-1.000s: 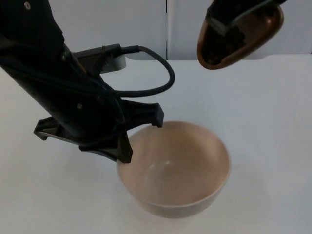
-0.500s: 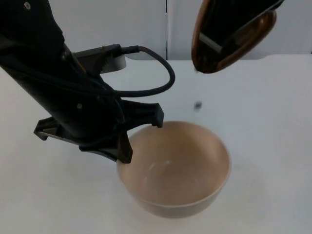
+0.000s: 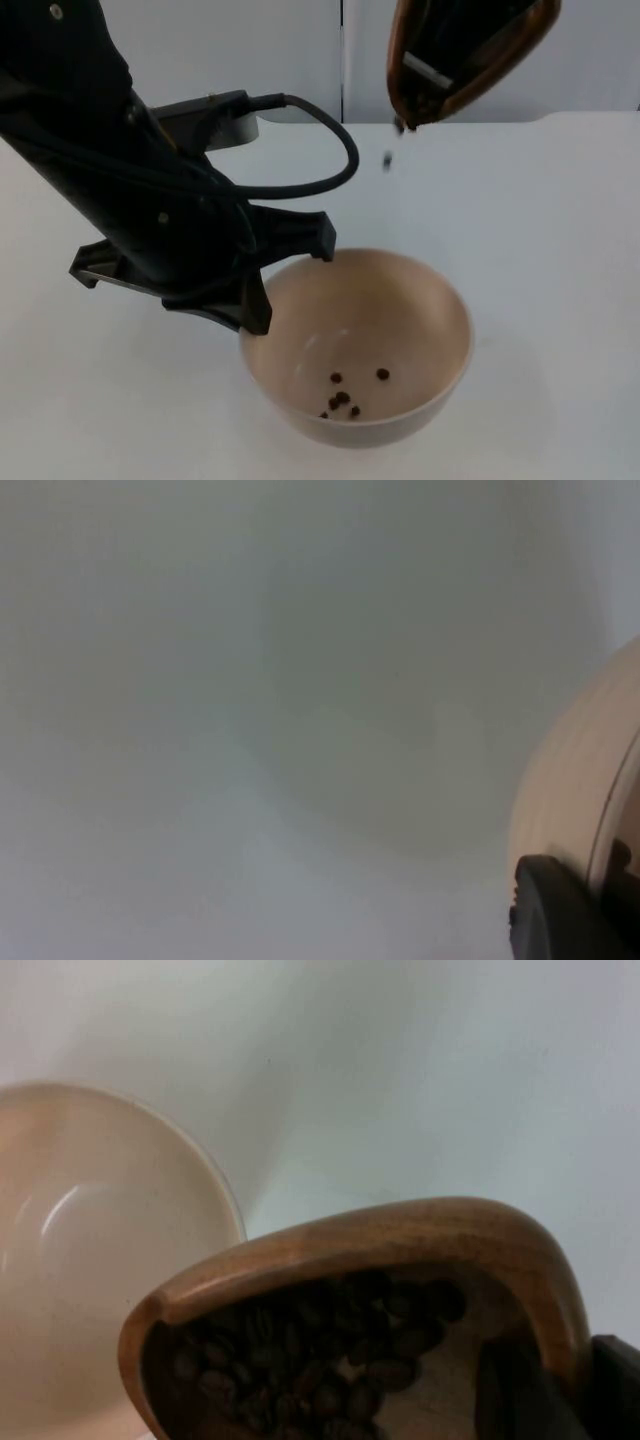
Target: Pick up the bowl with the left hand and pour the coffee beans from the cup into the bowl with the right hand.
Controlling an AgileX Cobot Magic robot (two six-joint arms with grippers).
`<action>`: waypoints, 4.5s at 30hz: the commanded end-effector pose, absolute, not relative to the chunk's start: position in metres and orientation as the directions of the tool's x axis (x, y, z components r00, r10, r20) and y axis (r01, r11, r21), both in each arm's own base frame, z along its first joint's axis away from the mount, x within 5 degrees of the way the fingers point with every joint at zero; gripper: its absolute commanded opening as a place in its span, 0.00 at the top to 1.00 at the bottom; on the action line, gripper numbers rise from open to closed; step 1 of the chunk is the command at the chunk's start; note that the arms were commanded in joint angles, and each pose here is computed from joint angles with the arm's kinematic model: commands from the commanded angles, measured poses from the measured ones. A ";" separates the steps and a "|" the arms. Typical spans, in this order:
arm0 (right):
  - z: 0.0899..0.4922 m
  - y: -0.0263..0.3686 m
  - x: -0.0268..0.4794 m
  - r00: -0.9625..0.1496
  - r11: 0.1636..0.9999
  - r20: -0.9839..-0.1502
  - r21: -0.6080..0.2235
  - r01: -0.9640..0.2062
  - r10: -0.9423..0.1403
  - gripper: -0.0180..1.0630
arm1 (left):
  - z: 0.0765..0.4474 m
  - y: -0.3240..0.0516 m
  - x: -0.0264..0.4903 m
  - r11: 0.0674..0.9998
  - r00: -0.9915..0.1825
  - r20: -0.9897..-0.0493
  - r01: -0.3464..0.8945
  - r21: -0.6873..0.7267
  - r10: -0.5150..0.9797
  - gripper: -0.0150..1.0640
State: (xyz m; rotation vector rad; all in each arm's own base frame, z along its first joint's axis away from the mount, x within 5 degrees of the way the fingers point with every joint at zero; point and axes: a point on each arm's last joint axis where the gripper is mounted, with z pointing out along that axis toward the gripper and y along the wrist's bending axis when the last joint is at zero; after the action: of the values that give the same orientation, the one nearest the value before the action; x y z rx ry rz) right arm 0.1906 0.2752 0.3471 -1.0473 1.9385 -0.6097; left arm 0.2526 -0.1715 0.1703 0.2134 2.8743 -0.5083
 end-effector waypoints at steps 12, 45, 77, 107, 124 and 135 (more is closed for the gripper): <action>0.331 0.301 0.184 -0.202 0.395 -0.341 -0.825 -0.404 -0.918 0.98 | 0.171 -0.174 0.251 0.927 -0.966 -0.237 0.177 -0.331 0.100 0.99; 0.337 0.306 0.180 -0.094 0.249 -0.231 -0.900 -0.358 -0.968 0.98 | 0.171 -0.174 0.251 0.927 -0.966 -0.239 0.177 -0.331 0.099 0.99; 0.340 0.311 0.174 -0.040 0.187 -0.184 -0.923 -0.335 -0.982 0.98 | 0.171 -0.174 0.251 0.927 -0.966 -0.238 0.176 -0.332 0.098 0.99; 0.354 0.288 0.178 -0.151 0.360 -0.327 -0.843 -0.400 -0.933 0.98 | 0.171 -0.174 0.251 0.927 -0.966 -0.237 0.177 -0.331 0.100 0.99; 0.374 0.220 0.201 -0.484 0.707 -0.516 -0.493 -0.507 -0.706 0.98 | 0.171 -0.173 0.251 0.928 -0.964 -0.242 0.184 -0.325 0.106 0.99; 0.369 0.200 0.216 -0.636 0.813 -0.526 -0.225 -0.536 -0.565 0.98 | 0.171 -0.173 0.251 0.929 -0.963 -0.245 0.192 -0.318 0.115 0.99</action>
State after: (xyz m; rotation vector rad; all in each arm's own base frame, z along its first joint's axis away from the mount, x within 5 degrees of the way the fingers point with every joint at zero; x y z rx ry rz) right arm 0.2153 0.2011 0.3658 -0.8111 2.4066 -0.1192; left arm 0.2526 -0.1714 0.1702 0.2184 2.8736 -0.5060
